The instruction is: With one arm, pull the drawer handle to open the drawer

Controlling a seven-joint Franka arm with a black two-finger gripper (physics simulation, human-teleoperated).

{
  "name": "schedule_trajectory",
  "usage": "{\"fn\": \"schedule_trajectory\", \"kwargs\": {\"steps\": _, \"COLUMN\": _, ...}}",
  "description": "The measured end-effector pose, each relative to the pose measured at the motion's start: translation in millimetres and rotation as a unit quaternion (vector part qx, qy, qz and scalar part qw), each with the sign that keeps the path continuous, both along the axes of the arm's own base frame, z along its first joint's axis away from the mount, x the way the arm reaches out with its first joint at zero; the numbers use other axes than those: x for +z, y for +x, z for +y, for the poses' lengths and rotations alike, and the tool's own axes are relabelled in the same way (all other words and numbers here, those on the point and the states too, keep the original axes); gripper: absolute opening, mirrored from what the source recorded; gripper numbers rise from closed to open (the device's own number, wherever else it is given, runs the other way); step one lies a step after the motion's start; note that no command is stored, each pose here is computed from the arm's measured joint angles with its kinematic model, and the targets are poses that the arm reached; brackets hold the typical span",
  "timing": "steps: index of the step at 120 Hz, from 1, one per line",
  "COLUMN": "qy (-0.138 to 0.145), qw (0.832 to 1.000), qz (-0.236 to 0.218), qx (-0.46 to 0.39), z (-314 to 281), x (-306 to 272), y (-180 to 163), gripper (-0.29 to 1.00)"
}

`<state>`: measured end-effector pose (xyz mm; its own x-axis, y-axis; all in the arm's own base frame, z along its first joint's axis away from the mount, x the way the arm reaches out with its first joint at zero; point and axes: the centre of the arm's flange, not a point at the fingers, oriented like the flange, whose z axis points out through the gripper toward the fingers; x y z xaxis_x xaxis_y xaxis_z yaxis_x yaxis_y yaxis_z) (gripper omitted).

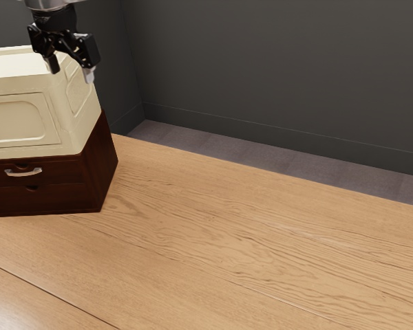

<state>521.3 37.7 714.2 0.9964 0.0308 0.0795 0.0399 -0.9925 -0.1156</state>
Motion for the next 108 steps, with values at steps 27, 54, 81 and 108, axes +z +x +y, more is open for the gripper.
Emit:
{"fn": "schedule_trajectory", "kwargs": {"steps": 27, "qy": -0.003, "qw": 0.997, "qz": -0.072, "qx": 0.004, "z": 1, "x": 83, "y": -25, "gripper": 0.70}}
{"fn": "schedule_trajectory", "kwargs": {"steps": 54, "qy": -0.008, "qw": 0.997, "qz": -0.073, "qx": -0.009, "z": -15, "x": 103, "y": -38, "gripper": 0.70}}
{"fn": "schedule_trajectory", "kwargs": {"steps": 81, "qy": -0.007, "qw": 0.999, "qz": -0.042, "qx": 0.011, "z": 4, "x": 84, "y": -29, "gripper": 0.70}}
{"fn": "schedule_trajectory", "kwargs": {"steps": 108, "qy": -0.021, "qw": 0.999, "qz": 0.038, "qx": 0.007, "z": 12, "x": -46, "y": -55, "gripper": 0.70}}
